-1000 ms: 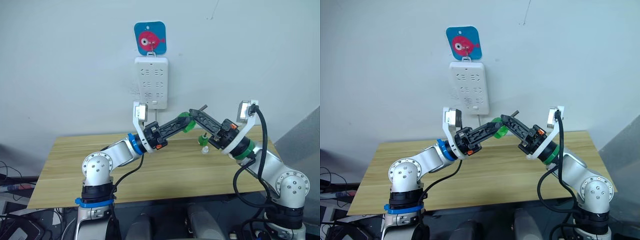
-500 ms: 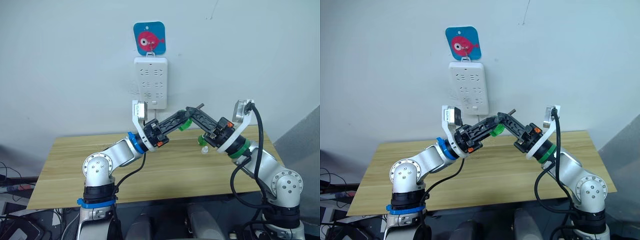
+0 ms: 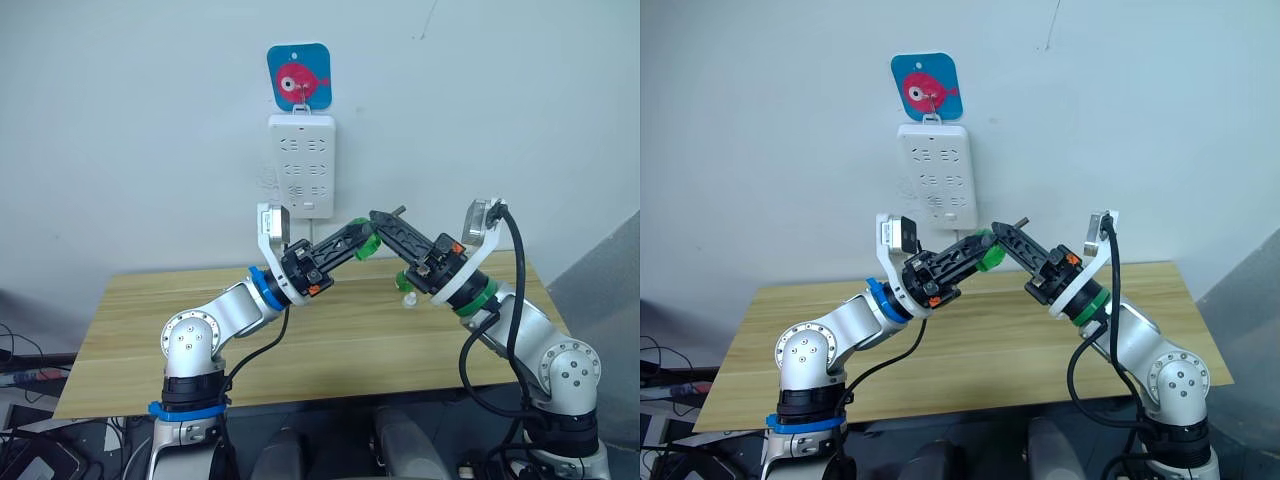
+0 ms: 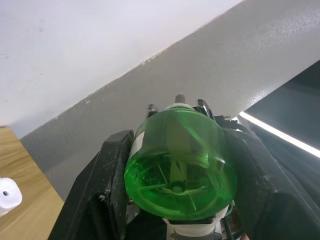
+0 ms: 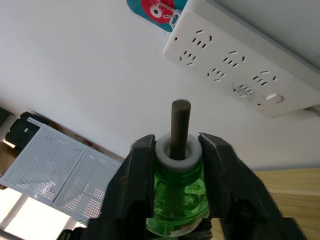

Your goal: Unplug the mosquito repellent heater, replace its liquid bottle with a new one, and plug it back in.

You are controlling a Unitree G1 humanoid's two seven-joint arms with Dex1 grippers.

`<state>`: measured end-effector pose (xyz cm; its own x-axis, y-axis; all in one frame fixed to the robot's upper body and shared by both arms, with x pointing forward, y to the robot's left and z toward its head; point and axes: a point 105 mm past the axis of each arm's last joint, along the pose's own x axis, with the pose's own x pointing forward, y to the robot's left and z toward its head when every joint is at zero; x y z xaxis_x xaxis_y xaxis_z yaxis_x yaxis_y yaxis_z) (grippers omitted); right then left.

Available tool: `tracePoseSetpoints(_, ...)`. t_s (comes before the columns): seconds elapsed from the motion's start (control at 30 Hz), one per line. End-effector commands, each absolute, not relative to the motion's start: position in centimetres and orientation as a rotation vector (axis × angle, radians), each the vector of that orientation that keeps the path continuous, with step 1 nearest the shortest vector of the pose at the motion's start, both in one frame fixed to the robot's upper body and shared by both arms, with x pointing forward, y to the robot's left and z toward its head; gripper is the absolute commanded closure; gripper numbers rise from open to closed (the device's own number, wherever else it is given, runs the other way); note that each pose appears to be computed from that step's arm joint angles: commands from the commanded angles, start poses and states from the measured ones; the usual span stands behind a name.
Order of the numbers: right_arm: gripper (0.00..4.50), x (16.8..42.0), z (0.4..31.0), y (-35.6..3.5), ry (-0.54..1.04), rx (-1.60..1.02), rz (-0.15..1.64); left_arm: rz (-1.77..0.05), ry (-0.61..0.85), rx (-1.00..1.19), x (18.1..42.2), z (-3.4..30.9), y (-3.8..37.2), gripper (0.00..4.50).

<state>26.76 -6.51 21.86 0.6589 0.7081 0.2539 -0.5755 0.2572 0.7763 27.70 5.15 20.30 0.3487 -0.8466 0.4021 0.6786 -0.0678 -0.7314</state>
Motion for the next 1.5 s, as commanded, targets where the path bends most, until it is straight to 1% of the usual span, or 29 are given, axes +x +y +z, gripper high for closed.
tracePoseSetpoints(0.03,1.68,26.7,23.0,-8.2,0.076,0.925,0.827,-1.274,0.204,-1.024,27.5,20.4,5.4,2.13)
tracePoseSetpoints(0.17,0.28,27.2,20.8,-11.6,0.130,0.763,0.668,-1.268,0.215,-0.985,27.6,20.3,6.2,2.13)
tracePoseSetpoints(0.2,0.00,27.4,20.2,-12.5,0.145,0.721,0.623,-1.269,0.218,-0.972,27.6,20.2,6.4,2.13)
tracePoseSetpoints(0.33,0.00,27.2,18.2,-15.4,0.204,0.564,0.505,-1.264,0.230,-0.952,27.7,19.9,7.2,2.13)
tracePoseSetpoints(0.4,0.00,27.7,16.8,-17.9,0.229,0.399,0.353,-1.255,0.245,-0.914,27.8,19.5,7.5,2.13)
tracePoseSetpoints(0.5,0.00,28.4,15.9,-20.2,0.271,0.196,0.207,-1.209,0.267,-0.820,28.2,18.1,7.9,2.13)
tracePoseSetpoints(0.57,0.00,28.8,15.1,-21.2,0.363,0.079,0.155,-1.199,0.279,-0.714,28.2,17.0,8.0,2.13)
tracePoseSetpoints(0.63,0.00,29.0,14.2,-21.7,0.494,0.004,0.131,-1.229,0.286,-0.610,27.7,16.1,7.7,2.13)
tracePoseSetpoints(0.67,0.00,29.3,14.1,-21.7,0.520,-0.025,0.130,-1.246,0.286,-0.581,27.4,15.8,7.6,2.13)
tracePoseSetpoints(0.73,0.00,30.0,13.7,-22.0,0.568,-0.042,0.097,-1.273,0.281,-0.553,27.1,15.5,7.3,2.13)
tracePoseSetpoints(0.83,0.00,31.5,11.5,-23.5,0.700,-0.023,-0.023,-1.330,0.287,-0.489,26.0,14.8,6.6,2.13)
tracePoseSetpoints(1.03,0.00,33.9,8.2,-24.1,0.862,0.028,-0.106,-1.383,0.288,-0.433,24.7,14.1,6.2,2.13)
tracePoseSetpoints(1.23,0.00,35.7,6.7,-25.0,0.902,0.010,-0.132,-1.375,0.278,-0.420,24.5,13.9,6.5,2.13)
tracePoseSetpoints(1.5,0.00,36.7,5.5,-25.2,0.946,0.032,-0.092,-1.365,0.274,-0.420,24.3,13.8,6.7,2.13)
